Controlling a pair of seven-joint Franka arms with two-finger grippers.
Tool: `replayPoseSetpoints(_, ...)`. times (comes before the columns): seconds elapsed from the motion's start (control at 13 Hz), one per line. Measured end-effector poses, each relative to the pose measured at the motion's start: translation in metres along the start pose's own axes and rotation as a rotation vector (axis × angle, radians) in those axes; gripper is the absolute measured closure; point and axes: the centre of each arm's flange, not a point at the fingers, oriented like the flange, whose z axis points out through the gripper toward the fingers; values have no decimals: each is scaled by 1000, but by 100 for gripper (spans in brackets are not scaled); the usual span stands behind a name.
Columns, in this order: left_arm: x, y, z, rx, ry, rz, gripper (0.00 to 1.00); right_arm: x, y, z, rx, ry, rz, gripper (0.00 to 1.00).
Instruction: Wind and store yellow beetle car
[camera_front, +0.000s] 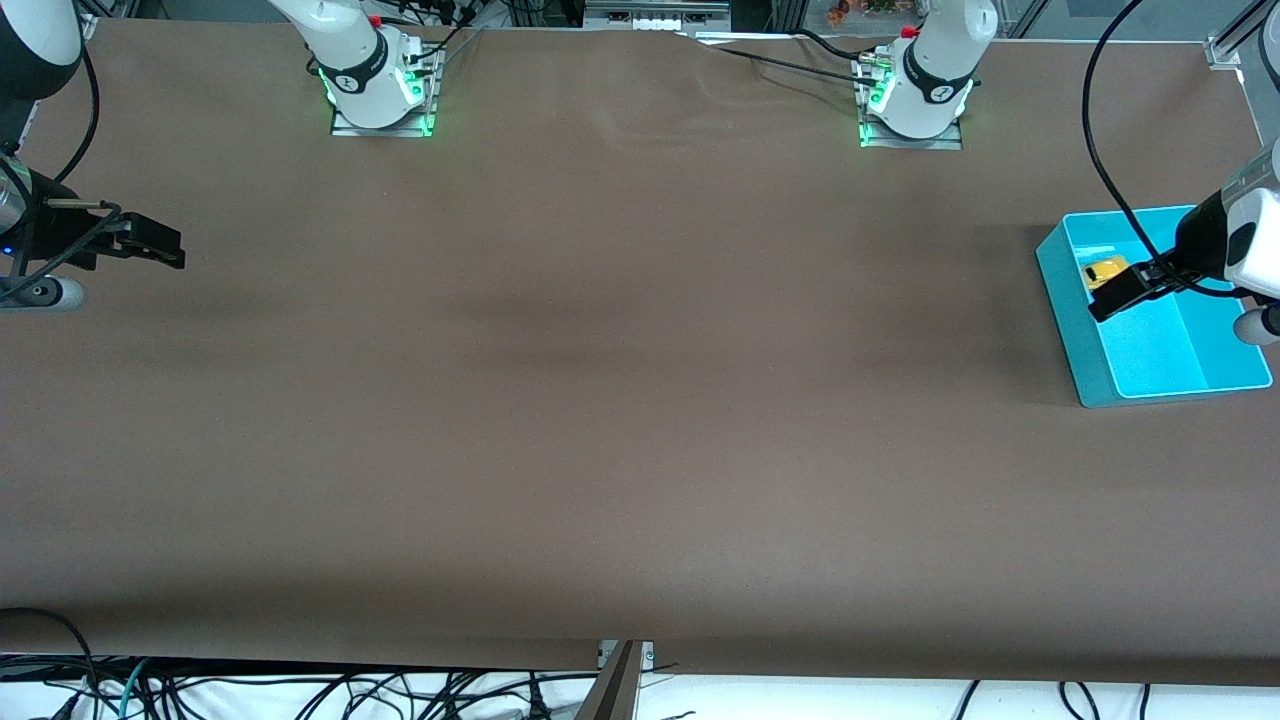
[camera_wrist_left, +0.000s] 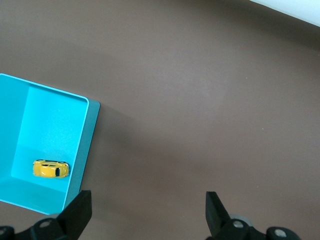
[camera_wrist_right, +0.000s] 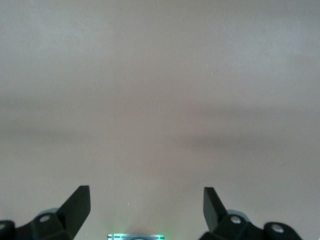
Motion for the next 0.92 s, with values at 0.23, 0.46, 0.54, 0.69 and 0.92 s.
replayPoseSetpoints(0.23,-1,2,-1,-42,-16,-9,0,0,0,0,0,0,0,0)
replayPoseSetpoints(0.46,0,-2,-1,-50,-20,38,0,0,0,0,0,0,0,0)
replayPoseSetpoints(0.54,0,-3,-1,-50,-21,63,0,0,0,0,0,0,1,0)
replayPoseSetpoints(0.69,1,-6,0,-48,-24,78,0,0,0,0,0,0,1,0)
replayPoseSetpoints(0.92,0,-7,0,-46,-29,84,0,0,0,0,0,0,1,0)
